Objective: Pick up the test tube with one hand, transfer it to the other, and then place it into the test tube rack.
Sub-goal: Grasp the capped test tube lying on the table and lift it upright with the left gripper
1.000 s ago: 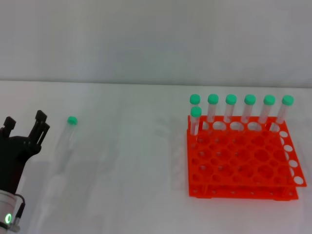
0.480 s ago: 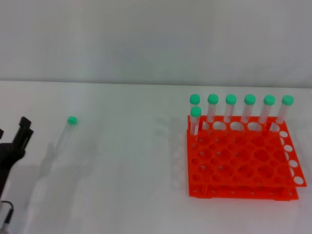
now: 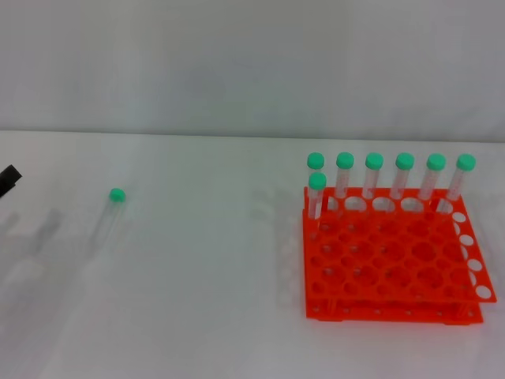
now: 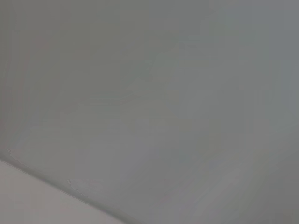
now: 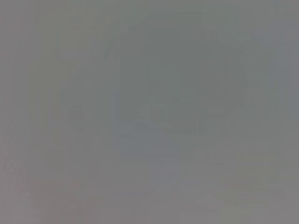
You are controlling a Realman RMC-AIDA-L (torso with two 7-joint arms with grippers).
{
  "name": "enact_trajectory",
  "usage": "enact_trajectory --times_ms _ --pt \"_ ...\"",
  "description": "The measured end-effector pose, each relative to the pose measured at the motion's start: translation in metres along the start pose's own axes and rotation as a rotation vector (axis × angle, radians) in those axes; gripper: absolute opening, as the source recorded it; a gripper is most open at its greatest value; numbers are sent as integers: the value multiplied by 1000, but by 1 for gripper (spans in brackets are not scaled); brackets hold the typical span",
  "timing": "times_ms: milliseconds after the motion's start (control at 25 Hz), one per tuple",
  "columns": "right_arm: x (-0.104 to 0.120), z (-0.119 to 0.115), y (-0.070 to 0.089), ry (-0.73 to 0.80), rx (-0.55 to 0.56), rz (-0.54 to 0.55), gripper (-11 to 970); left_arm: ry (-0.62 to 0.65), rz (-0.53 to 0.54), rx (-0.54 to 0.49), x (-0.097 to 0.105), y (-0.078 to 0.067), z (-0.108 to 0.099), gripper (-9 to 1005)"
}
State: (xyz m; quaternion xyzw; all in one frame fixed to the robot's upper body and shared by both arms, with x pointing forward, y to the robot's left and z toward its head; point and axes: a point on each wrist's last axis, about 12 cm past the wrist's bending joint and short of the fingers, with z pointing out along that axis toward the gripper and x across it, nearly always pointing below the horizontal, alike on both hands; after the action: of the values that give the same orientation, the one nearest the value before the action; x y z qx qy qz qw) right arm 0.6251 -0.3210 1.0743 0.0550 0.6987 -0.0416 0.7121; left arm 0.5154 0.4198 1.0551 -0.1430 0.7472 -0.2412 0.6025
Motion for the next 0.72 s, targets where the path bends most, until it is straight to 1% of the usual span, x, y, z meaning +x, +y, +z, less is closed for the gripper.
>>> enact_trajectory --times_ms 80,200,320,440,600,640,720 --pt "1 -1 -2 2 10 7 873 55 -11 7 -18 2 2 875" --pt "1 -2 -4 3 17 10 872 141 3 -3 -46 2 8 874" --pt "1 -2 -5 3 19 19 872 285 -3 -17 -69 -3 17 874" --pt "1 -2 -5 4 16 20 872 407 -13 -32 -87 -10 27 868" --pt "1 -1 -4 2 11 19 872 419 -2 -49 -105 -16 33 842" --pt "0 -1 -4 1 10 19 872 429 4 -64 -114 -18 36 833" --pt "0 -1 -3 2 7 17 872 466 10 -90 -124 -20 41 816"
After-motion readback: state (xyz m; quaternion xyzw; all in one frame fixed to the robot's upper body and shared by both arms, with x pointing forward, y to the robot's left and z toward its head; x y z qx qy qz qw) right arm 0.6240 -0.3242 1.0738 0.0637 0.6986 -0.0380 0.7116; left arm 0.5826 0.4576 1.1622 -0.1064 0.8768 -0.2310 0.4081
